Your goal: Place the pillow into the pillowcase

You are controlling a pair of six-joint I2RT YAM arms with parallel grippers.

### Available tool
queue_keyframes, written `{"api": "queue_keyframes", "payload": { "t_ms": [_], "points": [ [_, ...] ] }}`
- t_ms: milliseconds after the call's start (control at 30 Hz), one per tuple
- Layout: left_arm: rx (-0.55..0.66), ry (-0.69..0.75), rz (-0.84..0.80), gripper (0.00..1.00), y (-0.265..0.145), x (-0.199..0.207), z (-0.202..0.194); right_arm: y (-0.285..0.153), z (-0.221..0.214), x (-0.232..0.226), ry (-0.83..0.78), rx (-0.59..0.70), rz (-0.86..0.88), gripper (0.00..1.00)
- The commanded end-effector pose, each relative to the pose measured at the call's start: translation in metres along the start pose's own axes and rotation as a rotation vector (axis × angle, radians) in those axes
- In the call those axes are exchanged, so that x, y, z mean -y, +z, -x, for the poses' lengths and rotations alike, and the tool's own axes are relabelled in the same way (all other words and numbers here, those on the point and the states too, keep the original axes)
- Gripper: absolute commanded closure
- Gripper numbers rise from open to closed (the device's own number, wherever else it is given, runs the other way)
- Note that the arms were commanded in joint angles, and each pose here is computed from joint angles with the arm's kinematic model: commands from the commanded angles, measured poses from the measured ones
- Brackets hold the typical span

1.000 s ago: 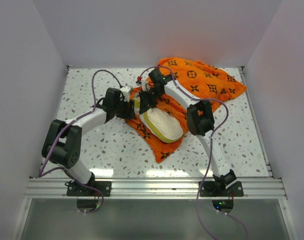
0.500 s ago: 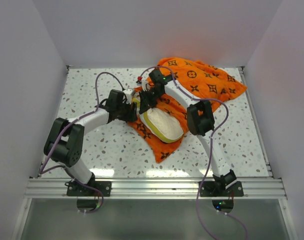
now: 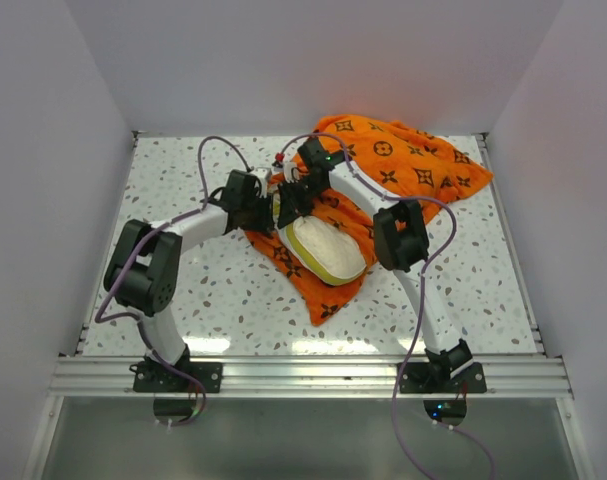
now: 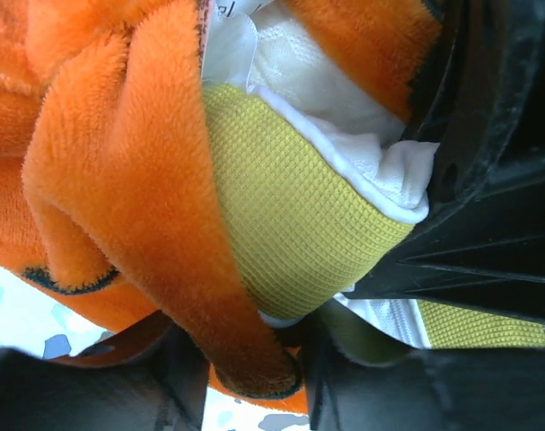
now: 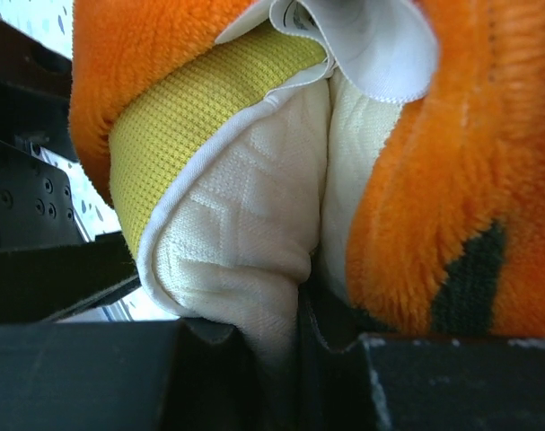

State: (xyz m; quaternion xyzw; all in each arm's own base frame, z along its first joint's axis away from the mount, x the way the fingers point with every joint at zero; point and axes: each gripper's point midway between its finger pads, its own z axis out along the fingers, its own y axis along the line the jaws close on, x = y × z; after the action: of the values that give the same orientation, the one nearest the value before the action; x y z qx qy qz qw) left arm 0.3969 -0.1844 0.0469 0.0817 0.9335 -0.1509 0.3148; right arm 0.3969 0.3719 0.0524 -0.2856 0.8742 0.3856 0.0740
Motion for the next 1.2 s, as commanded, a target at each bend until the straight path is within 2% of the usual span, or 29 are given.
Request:
{"api": "queue_keyframes", "payload": {
  "t_ms": [0,100,367,533,800,833,867,967,1100,1167],
  "points": [
    [-0.017,-0.024,0.12,0.59,0.003,-0.024,-0.001,0.006,-0.027,0.046,0.069,-0.071,-0.142,1.0],
    [-0.014,-0.009,0.191,0.66,-0.003,-0.039,0.0,0.008,-0.032,0.053,0.069,-0.083,-0.176,1.0],
    [-0.153,-0.018,0.32,0.69,-0.004,-0.087,-0.039,0.011,-0.032,0.06,0.077,-0.08,-0.202,1.0],
    [-0.241,0.025,0.317,0.73,-0.011,-0.09,-0.064,0.011,-0.031,0.061,0.07,-0.078,-0.219,1.0],
    [-0.293,0.058,0.359,0.78,-0.02,-0.103,-0.079,0.016,-0.031,0.068,0.07,-0.08,-0.264,1.0],
    [-0.291,0.055,0.364,0.81,-0.019,-0.105,-0.078,0.018,-0.032,0.068,0.068,-0.082,-0.266,1.0],
    [-0.3,0.045,0.372,0.91,-0.017,-0.11,-0.079,0.017,-0.032,0.069,0.07,-0.081,-0.271,1.0],
    [-0.354,0.035,0.381,1.0,-0.019,-0.116,-0.085,0.016,-0.031,0.071,0.058,-0.081,-0.304,1.0],
    [-0.387,0.081,0.334,1.0,-0.034,-0.107,-0.091,0.014,-0.028,0.078,0.049,-0.073,-0.373,1.0],
    [-0.347,0.101,0.318,0.93,-0.045,-0.102,-0.081,0.015,-0.029,0.082,0.056,-0.074,-0.395,1.0]
  ]
}}
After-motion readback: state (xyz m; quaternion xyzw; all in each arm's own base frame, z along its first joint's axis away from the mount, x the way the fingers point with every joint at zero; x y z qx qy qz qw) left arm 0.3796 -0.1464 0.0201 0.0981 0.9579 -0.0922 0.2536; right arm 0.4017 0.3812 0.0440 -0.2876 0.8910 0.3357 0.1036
